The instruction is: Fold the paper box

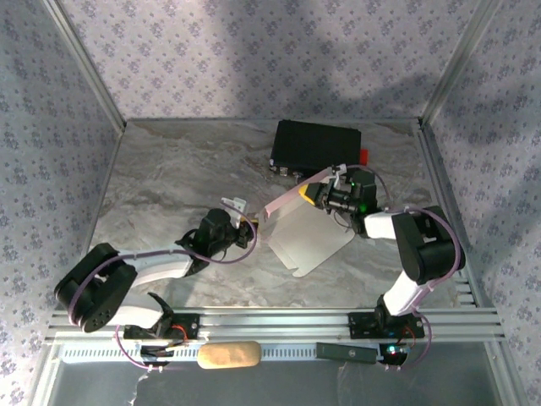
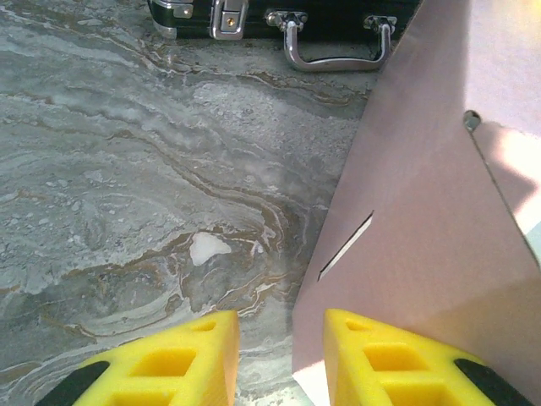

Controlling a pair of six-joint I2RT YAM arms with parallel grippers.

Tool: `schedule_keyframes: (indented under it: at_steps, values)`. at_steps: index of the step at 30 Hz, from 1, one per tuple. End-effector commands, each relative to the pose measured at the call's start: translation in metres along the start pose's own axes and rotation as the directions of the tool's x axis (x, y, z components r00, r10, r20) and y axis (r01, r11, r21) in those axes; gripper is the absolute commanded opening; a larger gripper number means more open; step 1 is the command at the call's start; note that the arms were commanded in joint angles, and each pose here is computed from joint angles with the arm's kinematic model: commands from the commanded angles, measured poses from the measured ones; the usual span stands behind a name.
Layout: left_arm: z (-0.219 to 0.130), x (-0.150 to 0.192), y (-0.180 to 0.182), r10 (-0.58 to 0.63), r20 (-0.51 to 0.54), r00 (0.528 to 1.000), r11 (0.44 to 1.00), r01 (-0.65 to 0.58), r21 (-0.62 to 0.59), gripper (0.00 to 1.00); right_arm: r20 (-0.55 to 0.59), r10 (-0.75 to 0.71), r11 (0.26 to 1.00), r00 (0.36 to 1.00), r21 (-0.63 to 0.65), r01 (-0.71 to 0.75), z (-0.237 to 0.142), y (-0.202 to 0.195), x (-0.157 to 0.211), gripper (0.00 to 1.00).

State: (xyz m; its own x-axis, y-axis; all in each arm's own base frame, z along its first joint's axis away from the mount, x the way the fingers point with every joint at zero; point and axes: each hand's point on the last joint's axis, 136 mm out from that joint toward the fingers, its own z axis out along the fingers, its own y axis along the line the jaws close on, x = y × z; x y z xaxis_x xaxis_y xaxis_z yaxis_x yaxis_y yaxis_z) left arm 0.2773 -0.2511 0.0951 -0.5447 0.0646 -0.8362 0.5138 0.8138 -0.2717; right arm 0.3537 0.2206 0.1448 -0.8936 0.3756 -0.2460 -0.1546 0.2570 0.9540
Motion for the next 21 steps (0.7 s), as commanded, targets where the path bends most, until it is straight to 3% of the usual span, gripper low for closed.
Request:
schedule_keyframes:
  at_steps: [1,7,11,21]
  values:
    - [-0.006,-0.009,-0.001,0.013,0.035,0.999,1.000,-0.013,-0.007,0.32,-0.051,0.070,0.991,0.996,0.115,-0.064,-0.007,-0.037,0.026,0.00]
    - [-0.006,-0.002,0.003,0.055,0.018,0.998,0.998,-0.055,-0.012,0.33,-0.051,0.083,0.988,0.995,0.135,-0.075,-0.006,-0.044,0.026,0.00]
    - [0.002,-0.001,-0.006,0.110,0.014,0.994,0.993,-0.110,0.049,0.32,-0.053,0.085,0.988,0.995,0.134,-0.077,-0.005,-0.042,0.024,0.00]
    - [-0.012,0.004,-0.036,0.242,0.124,0.962,0.950,-0.261,0.172,0.32,-0.055,0.080,0.988,0.995,0.139,-0.072,-0.005,-0.036,0.021,0.00]
